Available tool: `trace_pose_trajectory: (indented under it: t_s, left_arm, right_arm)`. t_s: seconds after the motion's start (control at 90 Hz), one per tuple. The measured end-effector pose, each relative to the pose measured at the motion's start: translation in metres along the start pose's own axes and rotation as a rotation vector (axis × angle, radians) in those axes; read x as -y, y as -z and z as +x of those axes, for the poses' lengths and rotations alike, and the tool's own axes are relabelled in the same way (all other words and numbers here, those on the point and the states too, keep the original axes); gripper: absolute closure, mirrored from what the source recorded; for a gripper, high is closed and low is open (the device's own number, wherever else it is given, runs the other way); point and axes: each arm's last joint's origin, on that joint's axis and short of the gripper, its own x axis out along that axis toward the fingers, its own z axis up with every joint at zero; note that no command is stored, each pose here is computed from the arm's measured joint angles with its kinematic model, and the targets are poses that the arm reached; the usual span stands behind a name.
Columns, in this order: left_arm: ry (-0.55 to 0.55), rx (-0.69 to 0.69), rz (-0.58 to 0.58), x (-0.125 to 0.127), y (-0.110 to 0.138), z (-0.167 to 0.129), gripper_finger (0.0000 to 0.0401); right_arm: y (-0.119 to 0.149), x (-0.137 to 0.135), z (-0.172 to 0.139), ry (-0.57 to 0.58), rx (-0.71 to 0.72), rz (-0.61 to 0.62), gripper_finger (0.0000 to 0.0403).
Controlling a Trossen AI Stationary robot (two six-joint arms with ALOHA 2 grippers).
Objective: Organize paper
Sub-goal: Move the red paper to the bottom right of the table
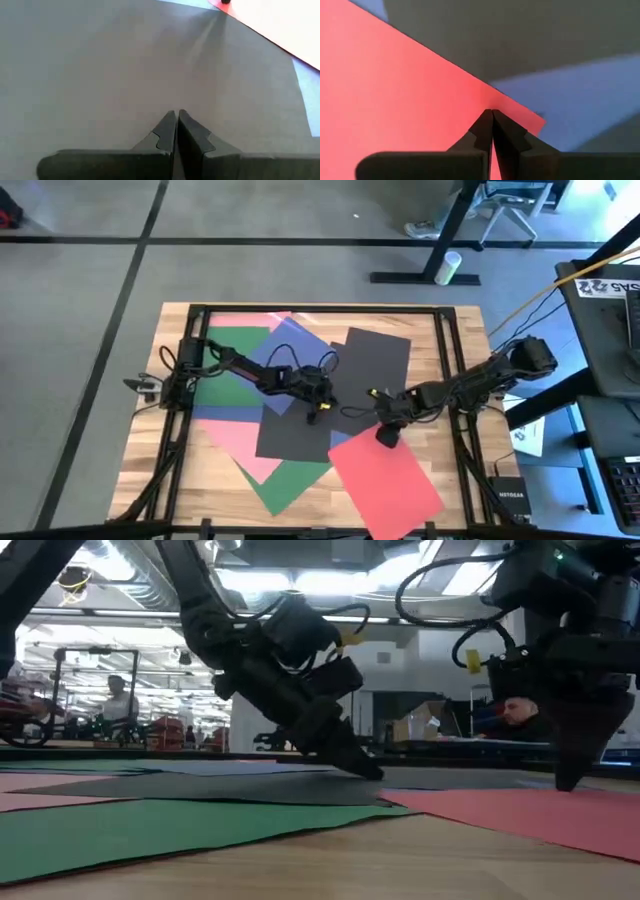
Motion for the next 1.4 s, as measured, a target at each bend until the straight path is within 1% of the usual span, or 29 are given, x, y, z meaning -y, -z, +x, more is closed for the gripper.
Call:
trace_pose_trajectory:
  t_s: [0.156, 0.233, 0.322, 0.456, 0.522, 0.656, 0.722, 0.889, 1.011, 1.233, 1.4]
  left_arm:
    - [-0.002, -0.007, -0.001, 0.0, 0.001, 0.0, 0.0401]
    - [-0.003, -0.009, -0.002, 0.0, 0.002, 0.0, 0.0401]
    - [-0.003, -0.009, -0.002, 0.0, 0.002, 0.0, 0.0401]
    - [-0.003, -0.013, -0.002, 0.0, 0.002, 0.0, 0.0401]
    - [-0.003, -0.016, -0.002, 0.0, 0.003, 0.0, 0.0401]
    - [-0.003, -0.015, -0.002, 0.0, 0.003, 0.0, 0.0401]
    - [-0.003, -0.014, -0.002, 0.0, 0.003, 0.0, 0.0401]
    - [-0.003, -0.014, -0.002, 0.0, 0.003, 0.0, 0.0401]
    - [-0.003, -0.015, -0.002, 0.0, 0.003, 0.0, 0.0401]
    - [-0.004, -0.015, -0.003, 0.0, 0.003, 0.0, 0.0401]
    - [-0.004, -0.015, -0.003, 0.0, 0.003, 0.0, 0.0401]
  right_arm:
    - [0.004, 0.006, -0.016, 0.139, -0.037, 0.019, 0.0403]
    - [0.002, 0.004, -0.027, 0.165, -0.035, 0.035, 0.0403]
    - [0.008, 0.01, -0.031, 0.226, -0.087, 0.047, 0.0403]
    - [0.014, 0.007, -0.032, 0.243, -0.112, 0.05, 0.0403]
    - [0.016, 0.002, -0.031, 0.226, -0.086, 0.04, 0.0403]
    - [0.014, -0.014, -0.029, 0.111, 0.01, 0.004, 0.0403]
    - [0.014, -0.019, -0.027, 0.084, 0.024, -0.009, 0.0403]
    - [0.023, -0.019, -0.015, 0.093, -0.065, -0.009, 0.0403]
    - [0.034, -0.017, -0.009, 0.088, -0.139, 0.02, 0.0403]
    - [0.051, -0.018, -0.015, 0.109, -0.198, 0.057, 0.0403]
    - [0.062, -0.016, -0.02, 0.155, -0.23, 0.079, 0.0403]
